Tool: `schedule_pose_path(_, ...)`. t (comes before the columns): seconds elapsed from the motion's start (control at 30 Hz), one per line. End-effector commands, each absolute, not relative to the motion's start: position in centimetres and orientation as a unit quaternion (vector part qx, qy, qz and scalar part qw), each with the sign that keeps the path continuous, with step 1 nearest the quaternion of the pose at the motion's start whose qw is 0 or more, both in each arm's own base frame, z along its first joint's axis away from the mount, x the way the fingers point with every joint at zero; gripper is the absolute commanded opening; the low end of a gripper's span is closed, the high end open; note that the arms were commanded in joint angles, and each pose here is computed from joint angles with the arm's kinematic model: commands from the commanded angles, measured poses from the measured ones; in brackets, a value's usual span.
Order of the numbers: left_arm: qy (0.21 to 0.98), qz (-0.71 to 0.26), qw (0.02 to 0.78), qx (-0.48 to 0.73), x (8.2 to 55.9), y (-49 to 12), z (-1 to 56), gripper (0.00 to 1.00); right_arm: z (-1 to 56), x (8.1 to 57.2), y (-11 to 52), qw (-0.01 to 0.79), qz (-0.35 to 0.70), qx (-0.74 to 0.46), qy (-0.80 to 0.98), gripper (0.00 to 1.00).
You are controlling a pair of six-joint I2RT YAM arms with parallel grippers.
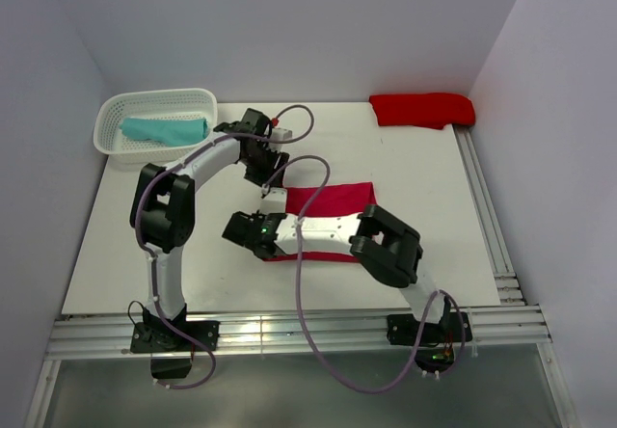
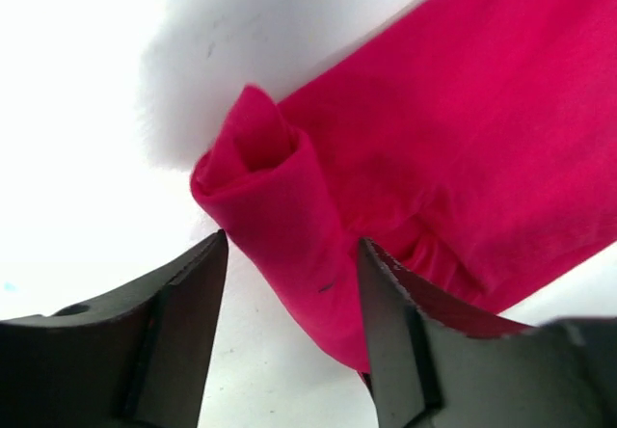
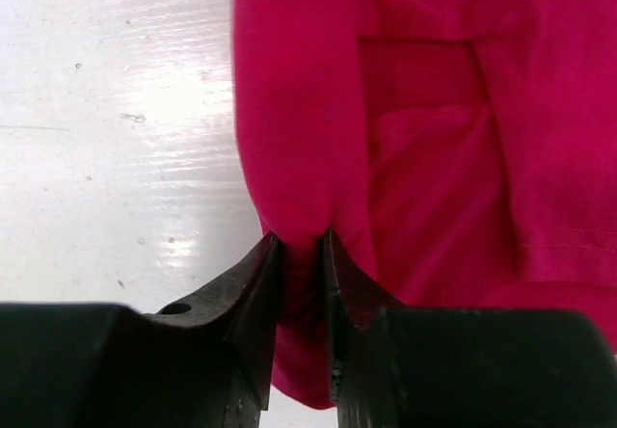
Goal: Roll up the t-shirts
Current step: Roll the tshirt
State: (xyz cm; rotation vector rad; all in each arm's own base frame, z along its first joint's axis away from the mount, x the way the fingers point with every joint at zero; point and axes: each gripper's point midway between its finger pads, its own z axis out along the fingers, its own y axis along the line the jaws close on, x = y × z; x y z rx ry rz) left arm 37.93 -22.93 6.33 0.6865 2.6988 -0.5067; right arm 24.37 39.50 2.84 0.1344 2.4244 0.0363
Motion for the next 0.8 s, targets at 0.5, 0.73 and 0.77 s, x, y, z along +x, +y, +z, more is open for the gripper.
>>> schedule_pose_path(0.5, 0.888, -0.337, 0.169, 0.264, 36.5, -22.8, 8.6, 0.74, 4.3, 23.4, 38.2, 0.241, 0.503, 0.221, 0.8, 0.2)
schedule_pose_path(0.73, 0.887, -0.367, 0.154, 0.233, 36.8, -22.7, 4.9, 0.73, 3.5, 23.1, 38.4, 0.198, 0.571, 0.258, 0.753, 0.18)
schedule_pose_path(0.77, 0.887, -0.371, 0.152, 0.23, 36.8, -22.8, 4.7, 0.72, 3.2, 23.0, 38.5, 0.195, 0.57, 0.26, 0.755, 0.18)
